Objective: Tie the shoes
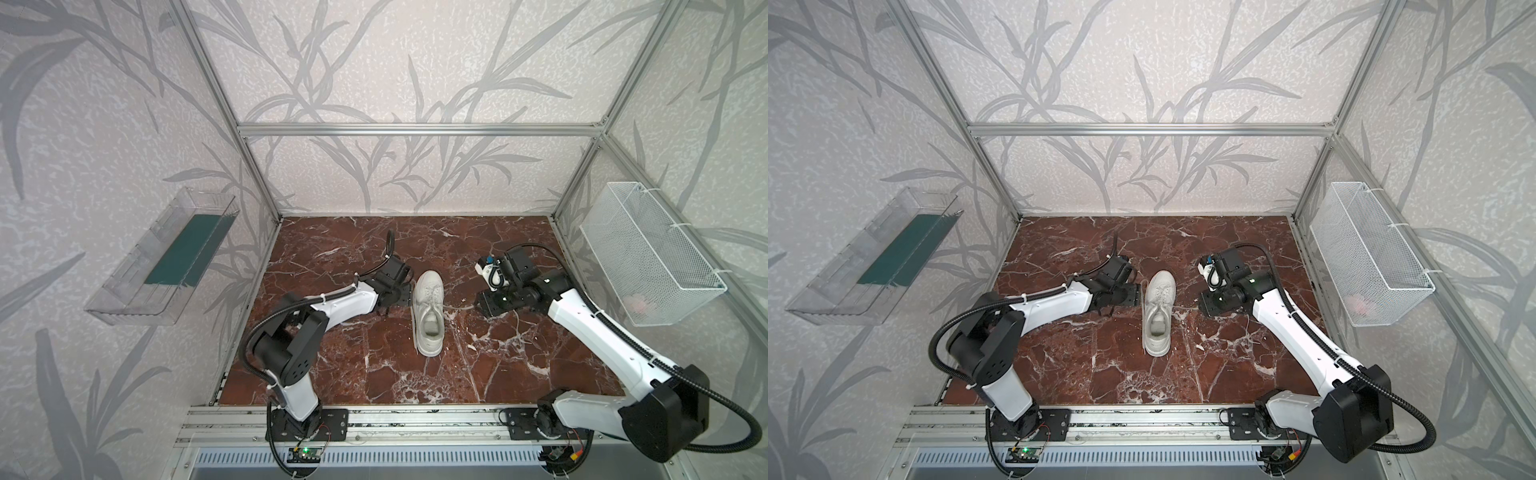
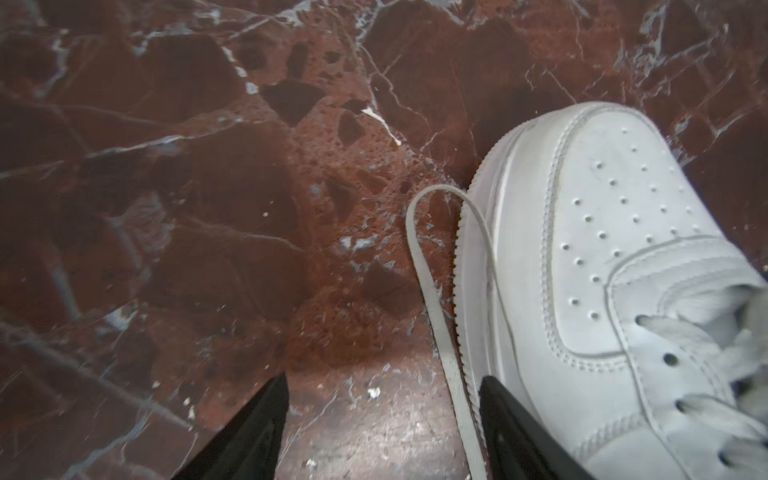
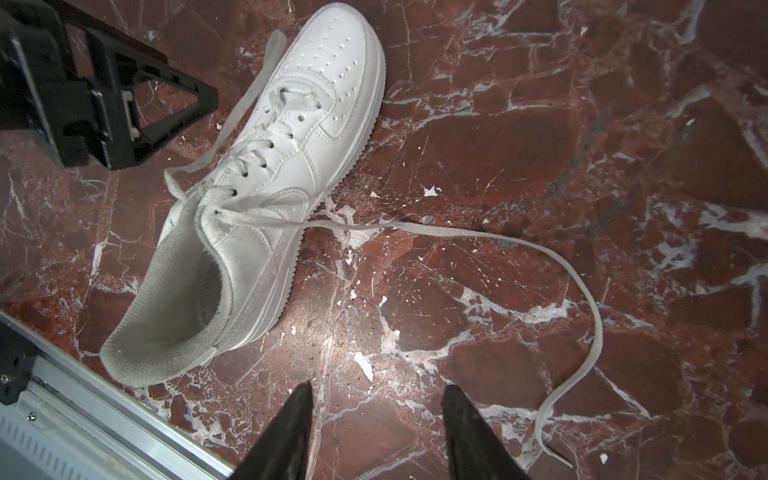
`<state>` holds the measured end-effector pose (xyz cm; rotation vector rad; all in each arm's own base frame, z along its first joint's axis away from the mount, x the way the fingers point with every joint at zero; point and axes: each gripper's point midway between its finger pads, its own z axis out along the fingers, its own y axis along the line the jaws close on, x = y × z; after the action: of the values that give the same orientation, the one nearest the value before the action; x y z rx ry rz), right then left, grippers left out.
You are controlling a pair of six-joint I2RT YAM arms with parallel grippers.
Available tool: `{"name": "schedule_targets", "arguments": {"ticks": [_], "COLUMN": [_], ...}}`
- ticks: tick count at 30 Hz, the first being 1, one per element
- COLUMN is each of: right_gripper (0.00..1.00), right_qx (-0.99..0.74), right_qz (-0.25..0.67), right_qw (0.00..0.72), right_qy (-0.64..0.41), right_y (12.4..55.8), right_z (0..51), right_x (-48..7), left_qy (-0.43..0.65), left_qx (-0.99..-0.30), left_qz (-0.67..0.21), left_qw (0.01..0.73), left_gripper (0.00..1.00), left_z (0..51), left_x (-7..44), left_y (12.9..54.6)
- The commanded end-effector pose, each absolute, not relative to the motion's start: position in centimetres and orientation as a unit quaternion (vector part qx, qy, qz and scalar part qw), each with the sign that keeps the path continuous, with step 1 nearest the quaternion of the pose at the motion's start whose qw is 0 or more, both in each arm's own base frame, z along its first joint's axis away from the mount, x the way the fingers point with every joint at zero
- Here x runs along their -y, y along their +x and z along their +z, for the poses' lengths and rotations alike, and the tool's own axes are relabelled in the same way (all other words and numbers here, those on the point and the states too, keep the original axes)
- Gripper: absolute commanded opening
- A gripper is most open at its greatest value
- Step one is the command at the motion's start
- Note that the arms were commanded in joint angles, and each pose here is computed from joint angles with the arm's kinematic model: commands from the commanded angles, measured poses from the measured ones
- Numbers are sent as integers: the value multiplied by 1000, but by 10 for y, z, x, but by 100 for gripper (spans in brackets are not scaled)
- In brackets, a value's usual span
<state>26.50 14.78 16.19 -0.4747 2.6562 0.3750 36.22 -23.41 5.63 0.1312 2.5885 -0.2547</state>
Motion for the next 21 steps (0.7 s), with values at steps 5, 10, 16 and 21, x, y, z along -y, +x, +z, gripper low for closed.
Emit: {"name": "schedule_targets", "arguments": {"ticks": [5, 10, 16, 21], "right_gripper": [52, 53, 53, 53], "right_qx": [-953, -953, -954, -955], "right_qz": [143, 146, 140, 141], "right_qw": [211, 207, 208, 205], "right_qy": [-165, -167, -165, -164], "right_y": [264, 265, 266, 264], "right_z": [162, 161, 159, 157], "right_x": [-139, -139, -135, -133], "left_qy": [48, 54, 69, 70], "left_qx": [-968, -967, -970, -971], "left_qz": [-41, -43, -27, -16], "left_qw": [245, 243, 232, 230], "left_gripper": [54, 49, 48, 45], "left_z": [45, 38, 31, 26], "left_x": [237, 245, 249, 248], "left_y": [377, 385, 390, 393]}}
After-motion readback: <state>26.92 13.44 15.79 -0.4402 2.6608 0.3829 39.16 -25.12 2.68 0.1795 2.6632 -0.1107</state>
